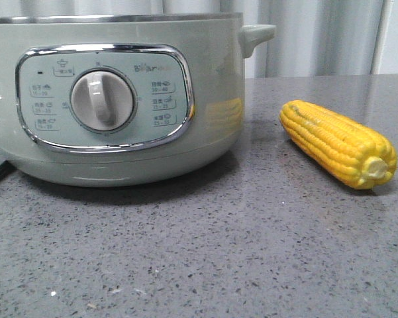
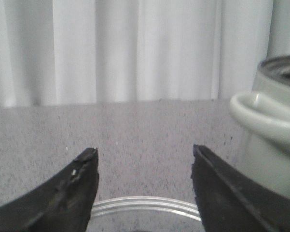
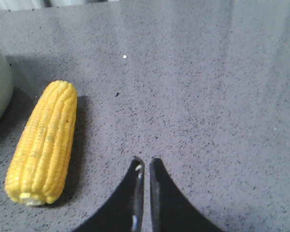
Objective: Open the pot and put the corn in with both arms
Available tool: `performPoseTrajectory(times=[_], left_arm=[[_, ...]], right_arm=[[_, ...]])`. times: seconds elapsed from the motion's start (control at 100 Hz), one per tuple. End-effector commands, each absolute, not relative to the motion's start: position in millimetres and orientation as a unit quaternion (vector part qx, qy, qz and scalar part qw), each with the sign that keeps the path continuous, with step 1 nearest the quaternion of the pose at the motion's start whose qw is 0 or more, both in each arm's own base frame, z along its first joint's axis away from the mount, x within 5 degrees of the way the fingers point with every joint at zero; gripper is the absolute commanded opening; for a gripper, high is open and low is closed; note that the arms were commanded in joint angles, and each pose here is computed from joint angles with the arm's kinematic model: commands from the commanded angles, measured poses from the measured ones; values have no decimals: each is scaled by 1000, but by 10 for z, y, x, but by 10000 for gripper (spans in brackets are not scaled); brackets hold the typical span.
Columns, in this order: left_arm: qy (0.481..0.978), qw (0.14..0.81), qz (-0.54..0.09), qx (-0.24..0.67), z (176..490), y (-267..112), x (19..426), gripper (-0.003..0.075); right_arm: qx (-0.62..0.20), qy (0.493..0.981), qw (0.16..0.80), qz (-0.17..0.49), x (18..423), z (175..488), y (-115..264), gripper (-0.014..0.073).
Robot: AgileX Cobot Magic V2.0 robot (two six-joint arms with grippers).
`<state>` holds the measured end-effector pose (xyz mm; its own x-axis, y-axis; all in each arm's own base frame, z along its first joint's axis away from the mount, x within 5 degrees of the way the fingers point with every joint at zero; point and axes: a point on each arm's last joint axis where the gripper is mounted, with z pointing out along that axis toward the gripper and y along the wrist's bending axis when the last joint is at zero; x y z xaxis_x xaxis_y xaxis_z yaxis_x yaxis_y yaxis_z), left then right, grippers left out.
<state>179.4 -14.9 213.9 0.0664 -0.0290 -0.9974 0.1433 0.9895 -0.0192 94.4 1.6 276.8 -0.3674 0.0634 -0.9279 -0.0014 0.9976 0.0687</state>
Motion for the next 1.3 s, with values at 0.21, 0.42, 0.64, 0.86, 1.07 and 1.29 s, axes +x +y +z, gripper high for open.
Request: performPoseTrajectory(times=[0.21, 0.42, 0.64, 0.86, 1.07, 1.29], left_arm=[[614, 784, -44, 80, 2726, -183, 1661, 382], [562, 823, -30, 79, 3108, -165, 1468, 375], [537, 840, -21, 77, 3274, -149, 1270, 375], [529, 845, -16, 75, 3313, -140, 1165, 375], [527, 846, -16, 75, 3318, -140, 1157, 375], [527, 846, -16, 75, 3318, -140, 1157, 375]], right_arm=[[9, 825, 560, 72, 1121, 3346, 81, 50], [-18, 861, 498, 101, 1428, 3571, 157, 345], [-55, 902, 404, 144, 1887, 3552, 347, 364], [-86, 927, 320, 176, 2359, 3319, 634, 364], [-92, 944, 264, 177, 2690, 3061, 756, 364], [-89, 951, 242, 172, 2799, 2905, 771, 364]])
